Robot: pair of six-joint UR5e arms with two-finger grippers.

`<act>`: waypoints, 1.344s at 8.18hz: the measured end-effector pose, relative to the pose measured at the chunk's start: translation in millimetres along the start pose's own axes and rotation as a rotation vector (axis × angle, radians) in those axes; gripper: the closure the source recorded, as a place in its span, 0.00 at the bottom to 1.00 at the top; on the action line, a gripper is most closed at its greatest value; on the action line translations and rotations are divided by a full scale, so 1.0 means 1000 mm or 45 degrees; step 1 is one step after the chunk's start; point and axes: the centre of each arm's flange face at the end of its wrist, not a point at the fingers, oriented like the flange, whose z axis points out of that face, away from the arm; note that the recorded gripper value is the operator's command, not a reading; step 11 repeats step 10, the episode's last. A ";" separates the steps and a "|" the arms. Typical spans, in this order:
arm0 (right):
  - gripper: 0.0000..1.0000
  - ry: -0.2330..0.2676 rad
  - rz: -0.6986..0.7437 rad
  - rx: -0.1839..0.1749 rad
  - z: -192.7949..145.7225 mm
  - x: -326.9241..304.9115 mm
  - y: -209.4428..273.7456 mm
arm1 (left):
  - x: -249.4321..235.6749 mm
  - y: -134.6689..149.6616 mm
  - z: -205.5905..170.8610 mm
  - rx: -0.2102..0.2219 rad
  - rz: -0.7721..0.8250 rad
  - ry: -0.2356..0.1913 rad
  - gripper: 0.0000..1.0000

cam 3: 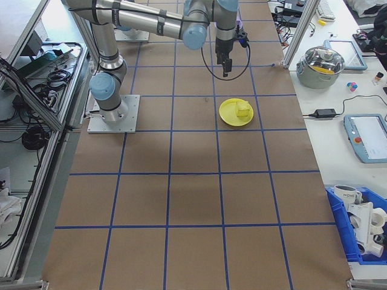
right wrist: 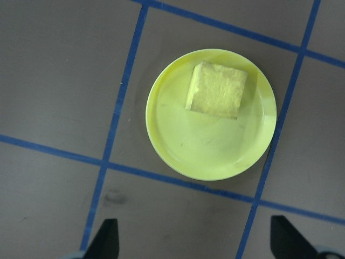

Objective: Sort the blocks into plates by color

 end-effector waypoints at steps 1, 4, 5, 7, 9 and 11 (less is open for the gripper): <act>0.00 -0.007 0.055 -0.011 -0.032 -0.026 0.025 | 0.000 0.001 0.001 -0.002 0.000 0.001 0.00; 0.00 -0.064 0.058 0.005 -0.079 -0.073 0.066 | 0.000 0.002 0.002 -0.005 -0.001 0.000 0.00; 0.00 -0.092 0.056 0.009 -0.083 -0.079 0.070 | 0.000 0.002 0.002 -0.005 -0.001 -0.001 0.00; 0.00 -0.113 0.054 0.010 -0.085 -0.082 0.072 | 0.000 0.002 0.002 -0.006 -0.002 0.000 0.00; 0.00 -0.118 0.054 0.006 -0.083 -0.082 0.071 | -0.001 0.002 0.002 -0.006 0.011 -0.004 0.00; 0.00 -0.118 0.054 0.007 -0.083 -0.082 0.071 | -0.001 0.002 0.003 -0.008 0.016 -0.005 0.00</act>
